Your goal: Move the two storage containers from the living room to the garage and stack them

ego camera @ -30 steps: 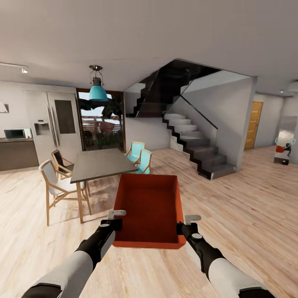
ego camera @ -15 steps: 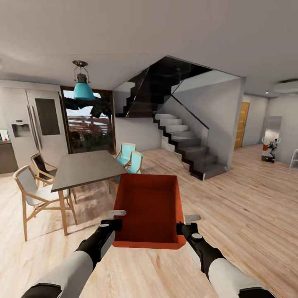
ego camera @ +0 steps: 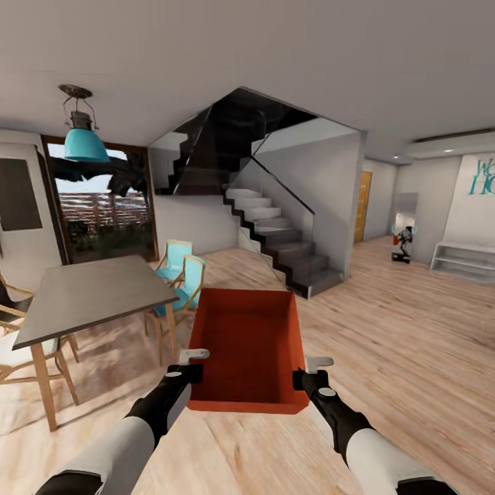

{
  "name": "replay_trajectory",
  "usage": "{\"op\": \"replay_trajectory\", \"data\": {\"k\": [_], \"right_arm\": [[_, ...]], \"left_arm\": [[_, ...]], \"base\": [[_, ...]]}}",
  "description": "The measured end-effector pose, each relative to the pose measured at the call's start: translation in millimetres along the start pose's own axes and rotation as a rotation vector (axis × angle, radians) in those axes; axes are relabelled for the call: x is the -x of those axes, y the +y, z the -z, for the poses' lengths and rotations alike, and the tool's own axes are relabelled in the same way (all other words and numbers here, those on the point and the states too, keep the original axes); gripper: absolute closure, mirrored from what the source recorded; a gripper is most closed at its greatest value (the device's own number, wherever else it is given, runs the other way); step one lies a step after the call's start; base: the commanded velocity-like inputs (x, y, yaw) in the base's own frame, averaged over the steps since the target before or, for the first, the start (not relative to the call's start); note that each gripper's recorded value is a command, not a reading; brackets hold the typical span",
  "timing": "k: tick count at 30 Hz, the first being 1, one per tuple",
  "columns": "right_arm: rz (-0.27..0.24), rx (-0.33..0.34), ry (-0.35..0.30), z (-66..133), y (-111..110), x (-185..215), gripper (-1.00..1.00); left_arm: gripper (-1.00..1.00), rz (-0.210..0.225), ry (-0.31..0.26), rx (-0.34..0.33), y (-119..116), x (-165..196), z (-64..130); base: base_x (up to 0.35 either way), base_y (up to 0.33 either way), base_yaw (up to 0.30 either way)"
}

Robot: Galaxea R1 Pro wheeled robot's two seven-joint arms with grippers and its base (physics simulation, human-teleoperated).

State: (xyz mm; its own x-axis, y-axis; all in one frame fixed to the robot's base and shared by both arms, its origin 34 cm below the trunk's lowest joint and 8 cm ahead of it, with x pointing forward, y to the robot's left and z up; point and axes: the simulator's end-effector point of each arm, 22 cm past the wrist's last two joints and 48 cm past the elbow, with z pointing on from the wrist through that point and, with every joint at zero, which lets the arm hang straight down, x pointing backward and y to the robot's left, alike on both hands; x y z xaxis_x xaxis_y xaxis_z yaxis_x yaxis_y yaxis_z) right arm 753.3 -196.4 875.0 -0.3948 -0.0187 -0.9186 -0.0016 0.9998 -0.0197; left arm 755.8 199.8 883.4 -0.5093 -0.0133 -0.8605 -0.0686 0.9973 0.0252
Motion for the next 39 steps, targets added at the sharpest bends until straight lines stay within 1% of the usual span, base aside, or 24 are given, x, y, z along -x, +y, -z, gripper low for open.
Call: {"op": "replay_trajectory", "data": {"k": [5, 39], "right_arm": [[0.000, 0.000, 0.001, -0.5, 0.0, -0.4, 1.00], [-0.001, 0.001, 0.004, -0.7, -1.6, -0.9, 1.00]], "left_arm": [[1.00, 0.000, 0.001, 0.000, -0.1, -0.3, -0.5], [1.00, -0.002, 0.004, 0.001, -1.7, 0.5, 0.1]], "base": [[0.074, 0.000, -0.287], [0.000, 0.000, -0.287]]}}
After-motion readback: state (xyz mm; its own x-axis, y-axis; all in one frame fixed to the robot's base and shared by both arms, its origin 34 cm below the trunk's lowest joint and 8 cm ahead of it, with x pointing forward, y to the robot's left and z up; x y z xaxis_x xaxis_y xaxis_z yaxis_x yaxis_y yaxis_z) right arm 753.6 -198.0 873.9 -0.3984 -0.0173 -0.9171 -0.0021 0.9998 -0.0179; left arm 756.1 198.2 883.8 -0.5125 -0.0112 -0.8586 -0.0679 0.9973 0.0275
